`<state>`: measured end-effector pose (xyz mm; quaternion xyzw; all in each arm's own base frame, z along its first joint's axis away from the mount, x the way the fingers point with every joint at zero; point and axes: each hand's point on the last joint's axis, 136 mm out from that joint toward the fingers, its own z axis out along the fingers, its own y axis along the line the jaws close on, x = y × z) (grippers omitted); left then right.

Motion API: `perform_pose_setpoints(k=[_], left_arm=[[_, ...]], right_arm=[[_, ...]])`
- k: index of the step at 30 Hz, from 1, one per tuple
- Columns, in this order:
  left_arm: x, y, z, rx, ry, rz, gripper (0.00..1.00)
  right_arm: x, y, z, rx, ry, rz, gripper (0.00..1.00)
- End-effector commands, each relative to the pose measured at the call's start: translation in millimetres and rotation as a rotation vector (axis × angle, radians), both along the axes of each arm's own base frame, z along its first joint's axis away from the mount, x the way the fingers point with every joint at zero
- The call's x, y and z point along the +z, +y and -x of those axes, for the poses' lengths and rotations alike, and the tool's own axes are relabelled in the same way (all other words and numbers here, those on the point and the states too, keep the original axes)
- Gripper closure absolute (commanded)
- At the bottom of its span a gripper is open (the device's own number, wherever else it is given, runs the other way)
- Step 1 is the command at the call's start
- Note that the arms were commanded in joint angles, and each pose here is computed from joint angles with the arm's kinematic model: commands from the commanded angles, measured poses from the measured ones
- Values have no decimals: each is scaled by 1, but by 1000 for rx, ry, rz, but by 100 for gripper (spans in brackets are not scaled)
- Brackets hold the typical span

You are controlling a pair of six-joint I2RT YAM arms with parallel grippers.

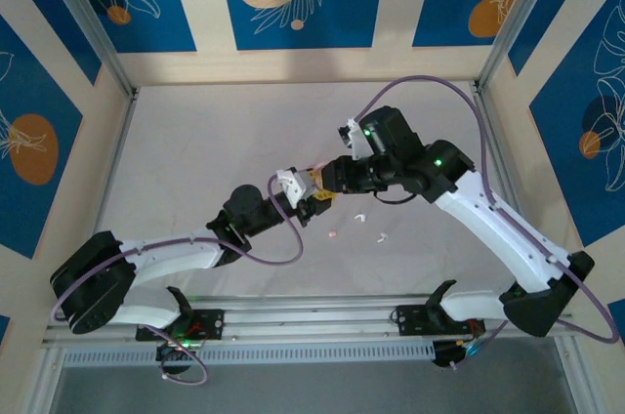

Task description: Insert the wireless bluetooth earbuds into the charging case

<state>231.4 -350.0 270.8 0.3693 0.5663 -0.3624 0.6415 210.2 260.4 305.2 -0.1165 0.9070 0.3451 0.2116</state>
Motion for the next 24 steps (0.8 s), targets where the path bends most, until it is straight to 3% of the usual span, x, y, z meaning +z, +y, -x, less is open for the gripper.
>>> perform_pose_setpoints(k=[1, 5, 9, 17, 21, 24], left_arm=[[23, 9, 0, 40, -43, 77, 70], [18, 24, -3, 109, -47, 57, 70], [17, 47, -6, 207, -63, 27, 71], [34, 82, 0, 311, -127, -19, 71], [37, 89, 5, 318, -133, -19, 70], [36, 91, 6, 317, -130, -21, 70]], right_arm=[[27, -18, 8, -38, -111, -65, 66], [16, -54, 1, -184, -108, -68, 65], [-42, -78, -3, -271, 93, -20, 65], [-161, -49, 4, -186, 438, 93, 65], [-200, -29, 5, -146, 520, 140, 65], [-219, -21, 2, -107, 499, 231, 64]])
